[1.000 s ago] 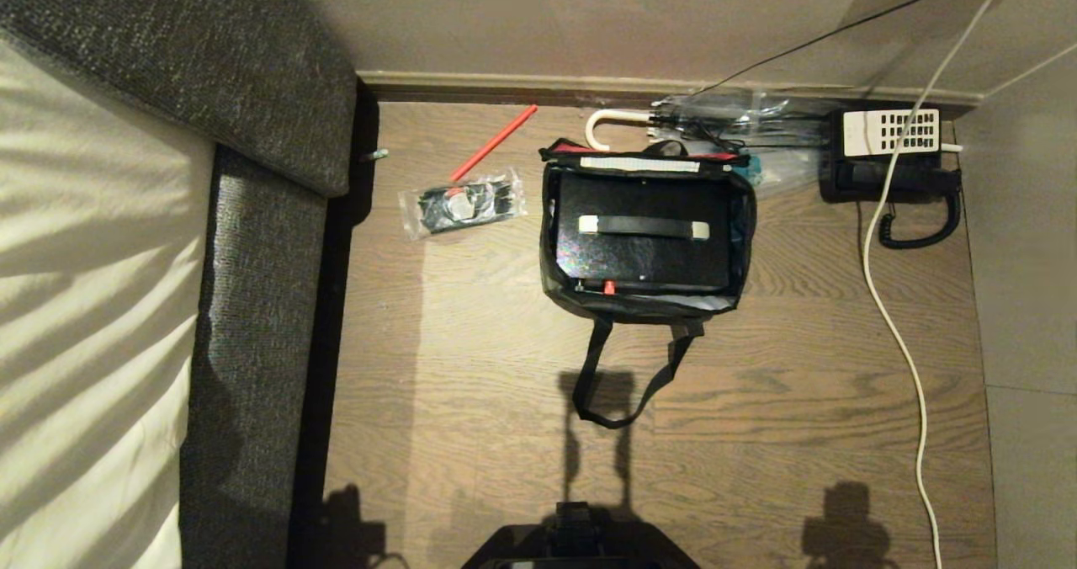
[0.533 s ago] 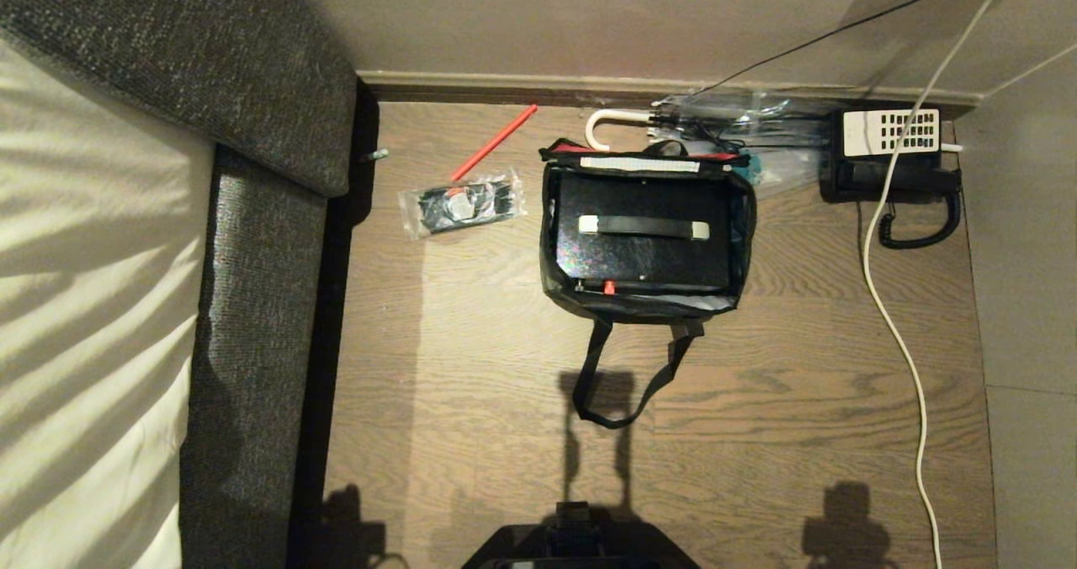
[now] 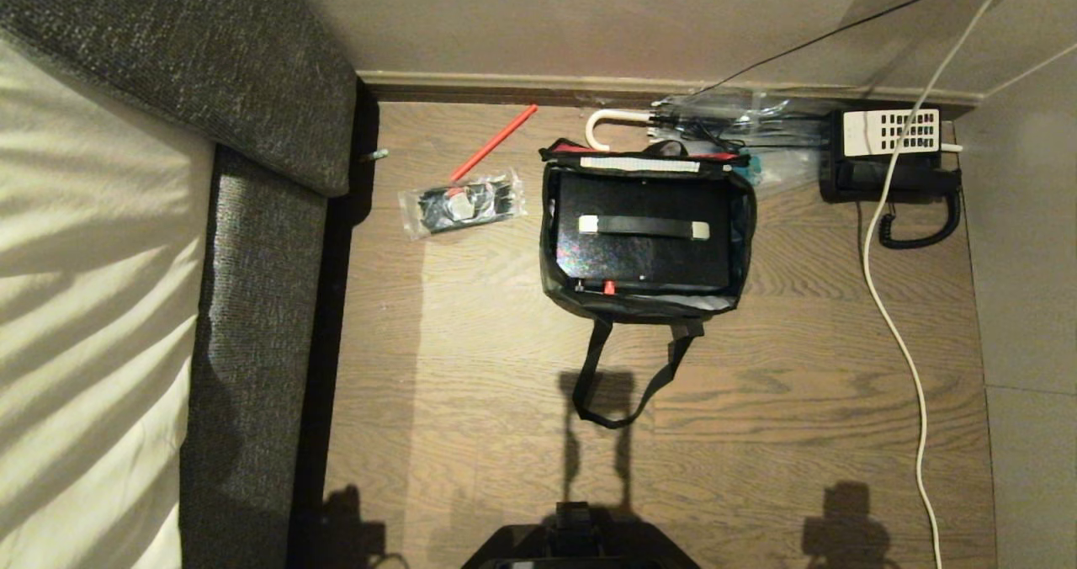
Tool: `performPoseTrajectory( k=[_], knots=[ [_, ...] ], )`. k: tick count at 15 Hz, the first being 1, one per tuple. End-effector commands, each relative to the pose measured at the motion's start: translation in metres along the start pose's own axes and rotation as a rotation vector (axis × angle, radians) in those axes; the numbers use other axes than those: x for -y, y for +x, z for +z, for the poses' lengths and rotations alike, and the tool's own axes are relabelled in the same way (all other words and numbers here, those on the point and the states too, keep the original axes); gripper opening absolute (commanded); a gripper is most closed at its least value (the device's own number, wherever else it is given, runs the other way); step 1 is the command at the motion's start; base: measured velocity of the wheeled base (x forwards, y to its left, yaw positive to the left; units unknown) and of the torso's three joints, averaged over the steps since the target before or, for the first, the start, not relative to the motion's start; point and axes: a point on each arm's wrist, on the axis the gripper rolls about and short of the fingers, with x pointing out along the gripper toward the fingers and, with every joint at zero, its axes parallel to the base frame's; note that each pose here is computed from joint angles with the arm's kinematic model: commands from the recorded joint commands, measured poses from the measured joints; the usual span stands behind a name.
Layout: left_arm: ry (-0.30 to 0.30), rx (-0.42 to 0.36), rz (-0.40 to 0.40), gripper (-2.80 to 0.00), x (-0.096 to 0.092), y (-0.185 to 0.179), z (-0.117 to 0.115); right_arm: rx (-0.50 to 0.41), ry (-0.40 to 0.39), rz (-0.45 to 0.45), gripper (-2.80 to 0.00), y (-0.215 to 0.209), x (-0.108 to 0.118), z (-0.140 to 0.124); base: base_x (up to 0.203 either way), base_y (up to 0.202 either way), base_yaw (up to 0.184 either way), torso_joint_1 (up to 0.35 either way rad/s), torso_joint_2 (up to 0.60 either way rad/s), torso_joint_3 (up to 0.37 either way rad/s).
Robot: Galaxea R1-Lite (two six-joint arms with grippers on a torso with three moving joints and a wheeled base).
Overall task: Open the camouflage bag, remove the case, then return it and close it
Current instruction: Close the top of the storage box
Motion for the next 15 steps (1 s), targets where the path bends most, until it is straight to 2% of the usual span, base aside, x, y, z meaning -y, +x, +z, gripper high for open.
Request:
performPoseTrajectory(
  k=[1,15],
  knots=[
    [0.002,-0.006,0.001,-2.80,0.0000,0.0001,-0.0009,-0.004,0.000,-0.001,-2.80,0.0002,0.0000,0.0000,0.000,0.000,0.000,0.000,0.00,0.000],
    [-0.001,-0.001,0.000,-2.80,0.0000,0.0001,-0.0004,-0.004,0.000,-0.001,-2.80,0.0002,0.0000,0.0000,0.000,0.000,0.000,0.000,0.00,0.000]
  ],
)
